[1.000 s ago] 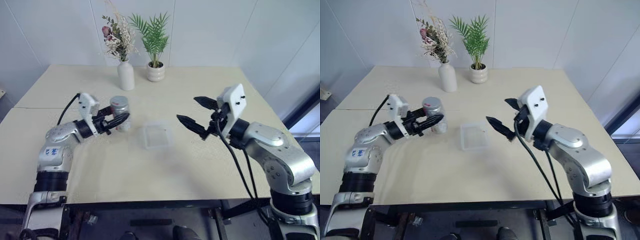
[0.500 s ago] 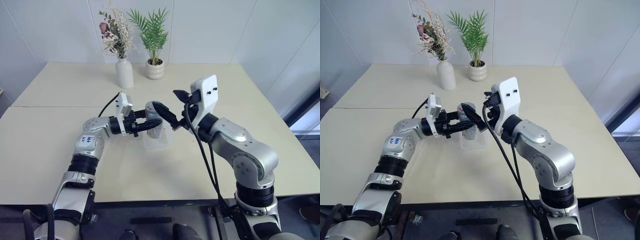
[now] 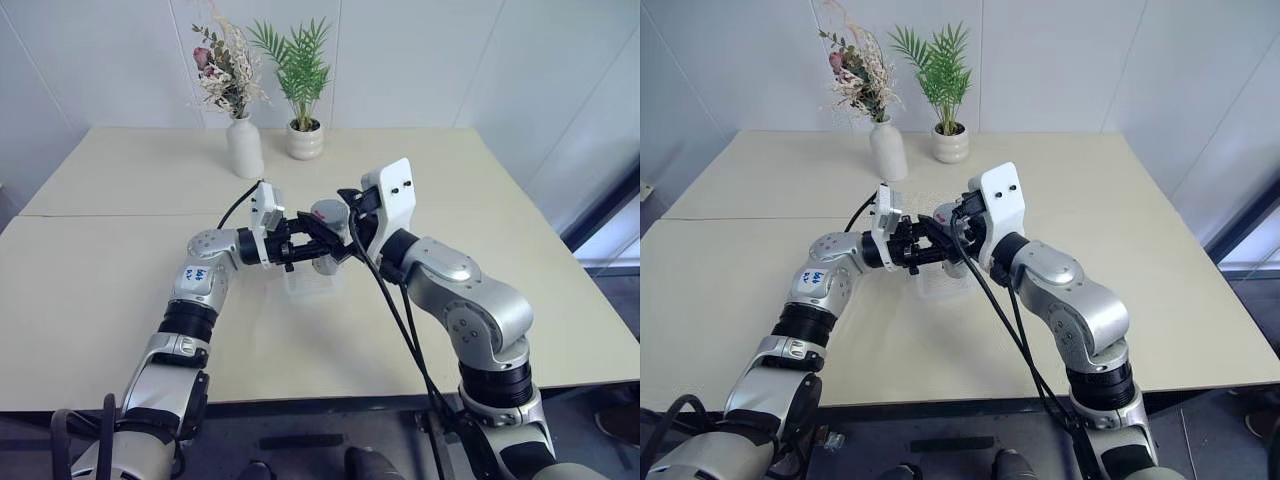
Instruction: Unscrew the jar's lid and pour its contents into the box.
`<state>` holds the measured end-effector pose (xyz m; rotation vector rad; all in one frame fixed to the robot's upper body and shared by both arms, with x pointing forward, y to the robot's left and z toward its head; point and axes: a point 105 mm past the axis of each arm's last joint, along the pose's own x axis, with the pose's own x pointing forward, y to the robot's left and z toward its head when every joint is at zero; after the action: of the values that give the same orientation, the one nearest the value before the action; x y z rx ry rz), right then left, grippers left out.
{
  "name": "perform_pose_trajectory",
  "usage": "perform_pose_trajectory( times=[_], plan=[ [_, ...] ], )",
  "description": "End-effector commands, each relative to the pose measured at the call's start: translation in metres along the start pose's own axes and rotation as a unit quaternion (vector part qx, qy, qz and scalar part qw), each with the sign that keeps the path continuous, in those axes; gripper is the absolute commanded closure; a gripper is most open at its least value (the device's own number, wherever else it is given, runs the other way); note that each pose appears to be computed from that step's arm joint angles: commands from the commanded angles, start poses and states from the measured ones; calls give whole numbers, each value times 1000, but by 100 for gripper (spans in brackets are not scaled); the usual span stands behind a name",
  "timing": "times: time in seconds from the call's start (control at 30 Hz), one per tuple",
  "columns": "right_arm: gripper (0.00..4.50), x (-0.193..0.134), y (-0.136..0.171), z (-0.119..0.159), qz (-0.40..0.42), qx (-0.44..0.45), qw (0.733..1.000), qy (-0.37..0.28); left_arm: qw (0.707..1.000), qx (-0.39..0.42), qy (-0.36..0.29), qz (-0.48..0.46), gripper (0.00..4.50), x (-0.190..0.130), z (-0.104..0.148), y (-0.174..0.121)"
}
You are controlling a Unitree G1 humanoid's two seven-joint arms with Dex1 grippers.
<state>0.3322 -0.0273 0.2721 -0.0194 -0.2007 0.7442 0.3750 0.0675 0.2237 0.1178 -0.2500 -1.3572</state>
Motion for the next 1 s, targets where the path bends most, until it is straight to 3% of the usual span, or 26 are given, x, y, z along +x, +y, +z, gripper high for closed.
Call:
perform_pose_trajectory(
  times=[0.03,0.47,0.57,0.7,1.0],
  plan=[
    [0,2,4,16,11,-23,999,-29,999,38,-11,-17,236,8,20,0],
    [0,3,5,15,19,-32,999,-22,999,45,-12,-22,236,10,22,1],
    [61,3,5,14,20,-33,999,-18,999,45,-12,-23,236,10,22,0],
    [190,1,7,15,26,-31,999,-18,999,44,-10,-23,236,10,21,0],
    [191,-9,28,24,122,-27,991,-41,999,28,-19,-39,236,0,25,-2]
  ],
)
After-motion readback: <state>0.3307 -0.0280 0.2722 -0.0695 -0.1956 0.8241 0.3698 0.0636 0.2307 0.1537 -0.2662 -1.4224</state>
